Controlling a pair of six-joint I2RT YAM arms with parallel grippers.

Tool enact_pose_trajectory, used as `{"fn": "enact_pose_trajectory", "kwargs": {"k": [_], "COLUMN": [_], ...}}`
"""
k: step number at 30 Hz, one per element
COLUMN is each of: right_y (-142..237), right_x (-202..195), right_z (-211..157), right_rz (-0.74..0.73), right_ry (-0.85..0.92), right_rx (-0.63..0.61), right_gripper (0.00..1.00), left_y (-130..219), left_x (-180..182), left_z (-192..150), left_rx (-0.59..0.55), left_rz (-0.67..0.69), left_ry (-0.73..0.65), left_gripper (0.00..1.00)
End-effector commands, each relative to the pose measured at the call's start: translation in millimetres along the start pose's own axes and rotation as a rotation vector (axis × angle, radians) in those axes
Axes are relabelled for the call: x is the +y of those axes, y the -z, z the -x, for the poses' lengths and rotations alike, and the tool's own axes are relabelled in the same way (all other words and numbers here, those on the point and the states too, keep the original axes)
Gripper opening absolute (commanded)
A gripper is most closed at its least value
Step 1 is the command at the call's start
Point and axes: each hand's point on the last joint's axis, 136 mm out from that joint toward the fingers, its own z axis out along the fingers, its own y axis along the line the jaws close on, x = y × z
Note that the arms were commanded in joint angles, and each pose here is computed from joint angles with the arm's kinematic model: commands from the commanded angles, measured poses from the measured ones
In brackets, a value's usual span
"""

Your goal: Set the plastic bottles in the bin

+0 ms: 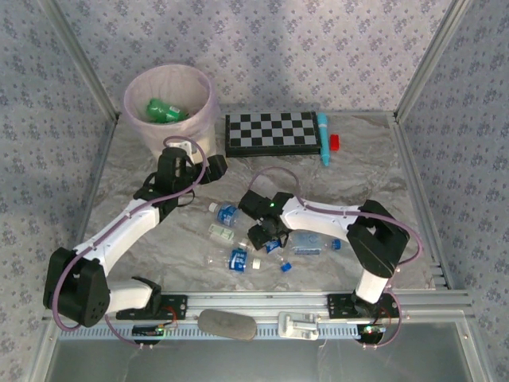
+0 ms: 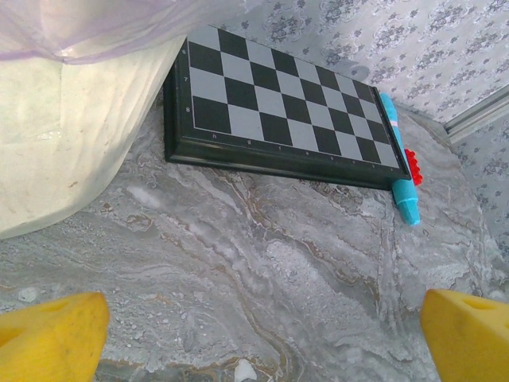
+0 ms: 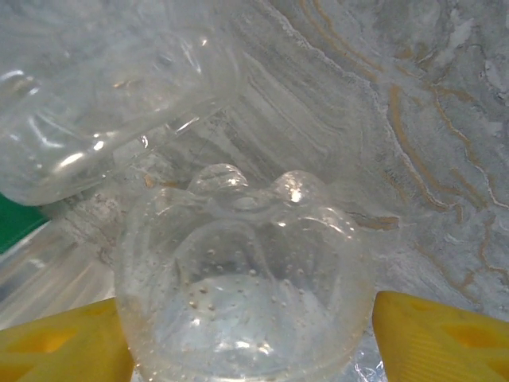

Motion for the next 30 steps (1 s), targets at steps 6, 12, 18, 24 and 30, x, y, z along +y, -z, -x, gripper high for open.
{"fn": "enact_pose_trajectory", "kwargs": {"k": [6, 12, 18, 24, 30], "right_y": [-4, 15, 55, 90, 110], "right_x": [-7, -9, -33, -89, -140], "right_z": [9, 28, 71, 111, 130], "right_rz": [-0.024, 0.076, 0.318, 0.537, 0.510], "right_ry": [-0.044, -0.108, -0.275, -0.525, -0.668], "right_rx": [-0.027, -0.118, -0.320, -0.541, -0.698], "right_gripper": [0.67, 0.60, 0.56, 0.53, 0.53], "left_y": [-1, -3, -6, -11, -16], "left_x": [-8, -13, -26, -48, -82], "left_z": [1, -1, -6, -21, -55], "left_rx": [-0.013, -0.009, 0.013, 0.057, 0.149], "left_rz": [-0.026, -0.038, -0.081, -0.177, -0.298], "left_ry": [0.013, 0.008, -0.020, -0.048, -0.050], "left_gripper": [1.00, 1.00, 1.00, 1.00, 1.00]}}
